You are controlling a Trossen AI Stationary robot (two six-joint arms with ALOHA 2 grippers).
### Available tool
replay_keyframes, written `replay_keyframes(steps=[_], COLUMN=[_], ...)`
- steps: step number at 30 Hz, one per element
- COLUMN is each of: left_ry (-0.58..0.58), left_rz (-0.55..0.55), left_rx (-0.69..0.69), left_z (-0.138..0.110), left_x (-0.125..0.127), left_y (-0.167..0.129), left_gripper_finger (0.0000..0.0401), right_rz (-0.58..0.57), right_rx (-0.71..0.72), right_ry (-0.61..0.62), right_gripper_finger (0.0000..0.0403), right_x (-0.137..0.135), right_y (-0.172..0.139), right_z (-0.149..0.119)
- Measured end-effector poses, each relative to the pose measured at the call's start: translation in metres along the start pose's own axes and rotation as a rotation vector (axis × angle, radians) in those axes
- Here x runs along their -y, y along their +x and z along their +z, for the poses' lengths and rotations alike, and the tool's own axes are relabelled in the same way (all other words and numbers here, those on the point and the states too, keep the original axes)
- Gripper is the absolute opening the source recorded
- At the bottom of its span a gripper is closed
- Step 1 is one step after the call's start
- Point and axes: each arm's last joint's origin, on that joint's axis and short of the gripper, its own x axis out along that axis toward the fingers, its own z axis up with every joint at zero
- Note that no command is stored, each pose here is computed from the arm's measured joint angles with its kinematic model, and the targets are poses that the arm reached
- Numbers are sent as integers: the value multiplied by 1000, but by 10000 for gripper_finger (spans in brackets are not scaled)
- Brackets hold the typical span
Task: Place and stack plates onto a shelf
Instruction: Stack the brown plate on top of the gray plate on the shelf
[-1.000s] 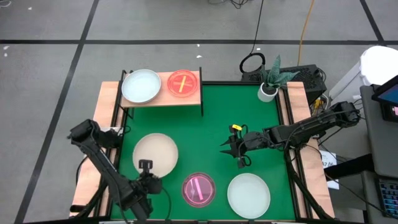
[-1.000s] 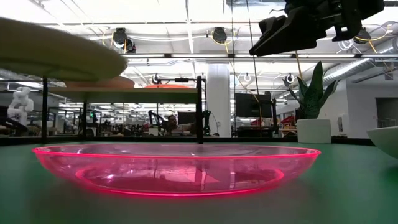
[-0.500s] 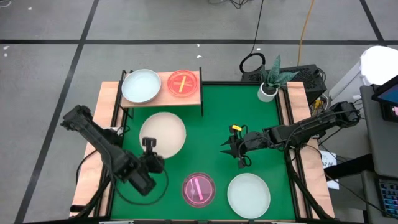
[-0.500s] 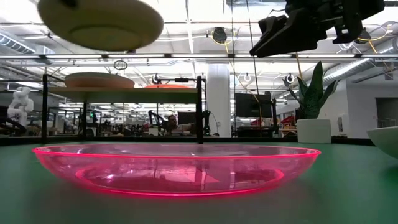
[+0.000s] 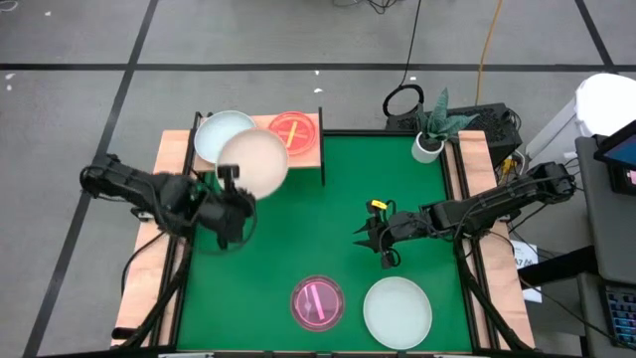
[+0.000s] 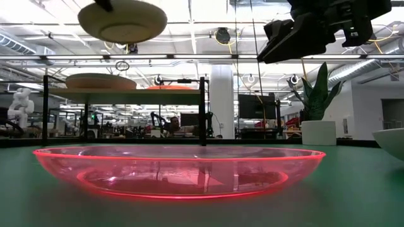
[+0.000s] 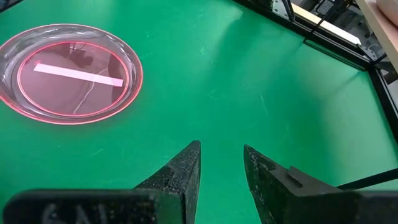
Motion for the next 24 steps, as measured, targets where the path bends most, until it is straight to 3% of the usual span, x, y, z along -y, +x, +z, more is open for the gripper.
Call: replay_keyframes(steps=[13,24], left_ry=[-113,-217], left_rz=[134,137], left_rx=[-89,-225], left_z=[-23,-42], left_x=[-75,-108], left_y=[8,32], left_gripper_finger=[24,25], right_rz=[2,24], right_rx=[4,20], right_ry=[2,5], right_gripper_finger=[105,105], right_x=[0,-6], right_y=[0,-1], right_z=[0,3])
